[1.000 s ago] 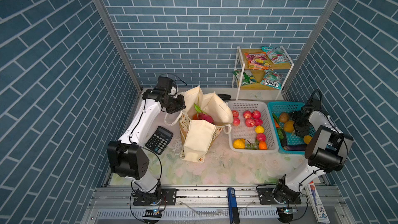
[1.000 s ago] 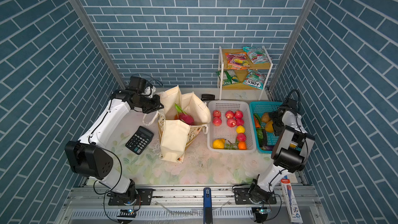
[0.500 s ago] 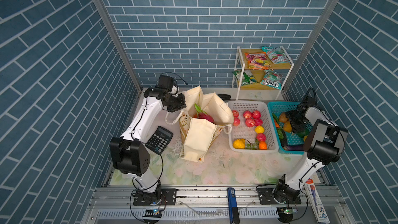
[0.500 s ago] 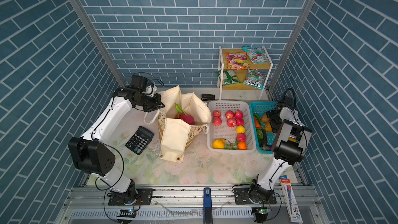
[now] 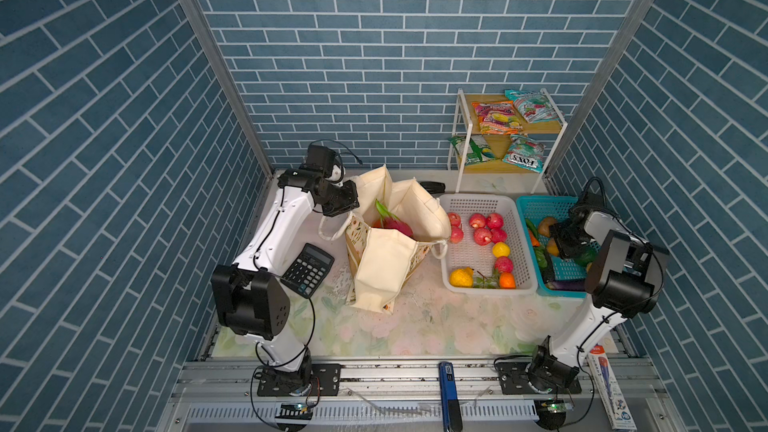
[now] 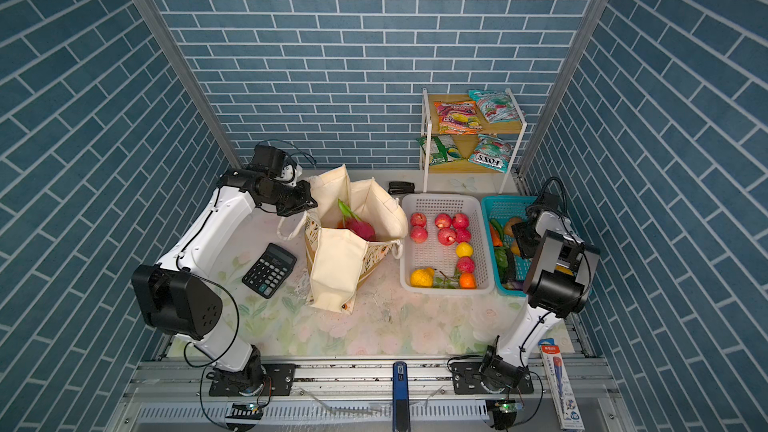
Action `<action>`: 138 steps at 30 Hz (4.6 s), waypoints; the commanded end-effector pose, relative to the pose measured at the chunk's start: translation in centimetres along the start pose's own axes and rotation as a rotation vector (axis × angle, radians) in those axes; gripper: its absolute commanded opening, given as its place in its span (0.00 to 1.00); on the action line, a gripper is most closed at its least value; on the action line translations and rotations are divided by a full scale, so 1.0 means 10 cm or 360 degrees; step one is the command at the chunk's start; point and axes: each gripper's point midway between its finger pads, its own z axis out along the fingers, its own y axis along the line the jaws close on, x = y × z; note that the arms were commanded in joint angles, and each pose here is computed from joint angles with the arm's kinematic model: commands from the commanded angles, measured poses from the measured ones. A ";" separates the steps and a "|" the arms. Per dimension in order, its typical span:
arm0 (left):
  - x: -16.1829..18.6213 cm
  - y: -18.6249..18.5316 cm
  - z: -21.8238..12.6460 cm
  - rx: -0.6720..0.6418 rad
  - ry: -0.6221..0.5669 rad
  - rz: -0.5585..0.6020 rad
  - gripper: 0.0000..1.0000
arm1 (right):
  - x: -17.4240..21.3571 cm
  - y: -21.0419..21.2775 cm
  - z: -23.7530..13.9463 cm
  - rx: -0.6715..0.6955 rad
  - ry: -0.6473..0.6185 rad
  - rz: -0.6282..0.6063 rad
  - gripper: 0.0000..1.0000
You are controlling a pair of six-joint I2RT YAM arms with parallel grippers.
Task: Place the food into the grocery bag and tie it
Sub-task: 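Lower the right gripper into the teal basket and grasp the yellow mango, then lift the yellow mango and carry it over the bag with the right gripper, then lower the yellow mango into the bag and open the right gripper, then withdraw the right gripper from the bag toward the teal basket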
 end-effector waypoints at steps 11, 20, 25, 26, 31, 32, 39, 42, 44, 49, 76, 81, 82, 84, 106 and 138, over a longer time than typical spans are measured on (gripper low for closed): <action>0.01 -0.05 -0.09 -0.0016 -0.0004 0.0049 0.00 | -0.14 -0.11 -0.15 0.0105 -0.0126 -0.0142 0.70; -0.03 -0.07 -0.13 -0.0022 -0.0014 0.0075 0.00 | -0.11 0.17 -0.31 -0.0093 -0.0090 -0.0197 0.42; -0.07 -0.10 -0.15 -0.0018 -0.0023 0.0074 0.00 | -0.01 0.30 -0.54 -0.0204 -0.0056 -0.0270 0.33; -0.08 -0.11 -0.15 -0.0020 -0.0024 0.0075 0.00 | 0.01 0.31 -0.61 -0.0214 -0.0060 -0.0295 0.33; -0.09 -0.11 -0.16 -0.0022 -0.0022 0.0070 0.00 | 0.23 0.37 -1.02 -0.0300 -0.0056 -0.0465 0.33; -0.08 -0.10 -0.16 -0.0027 -0.0018 0.0068 0.00 | 0.27 0.37 -1.10 -0.0315 -0.0063 -0.0496 0.33; -0.04 -0.08 -0.11 -0.0026 0.0012 0.0055 0.00 | 0.57 0.54 -1.73 -0.0454 -0.0194 -0.0737 0.33; -0.06 -0.08 -0.11 -0.0029 0.0011 0.0072 0.00 | 0.81 0.75 -2.03 -0.0585 -0.0236 -0.0927 0.33; -0.07 -0.09 -0.08 -0.0023 0.0017 0.0076 0.00 | 1.02 0.89 -2.21 -0.0681 -0.0246 -0.1061 0.32; -0.07 -0.12 -0.01 0.0024 0.0040 0.0037 0.00 | 1.68 1.17 -2.57 -0.0919 -0.0244 -0.1446 0.31; -0.04 -0.06 0.12 0.0000 0.0091 -0.0011 0.00 | 4.61 1.35 -2.87 -0.1653 0.0406 -0.2808 0.26; -0.03 -0.06 0.14 0.0005 0.0099 -0.0021 0.00 | 4.90 1.24 -2.70 -0.1610 0.0555 -0.2920 0.26; -0.04 -0.06 0.14 0.0006 0.0096 -0.0019 0.00 | 4.94 1.20 -2.66 -0.1594 0.0582 -0.2953 0.26; -0.04 -0.06 0.13 0.0007 0.0093 -0.0020 0.00 | 5.04 1.13 -2.56 -0.1551 0.0641 -0.3018 0.26; -0.06 -0.09 0.06 0.0012 0.0069 0.0008 0.00 | 5.48 0.89 -1.50 -0.1155 0.0864 -0.3253 0.66; 0.05 -0.07 -0.04 0.0008 0.0052 0.0017 0.04 | 2.47 1.53 -3.33 -0.1330 -0.0673 -0.2512 0.98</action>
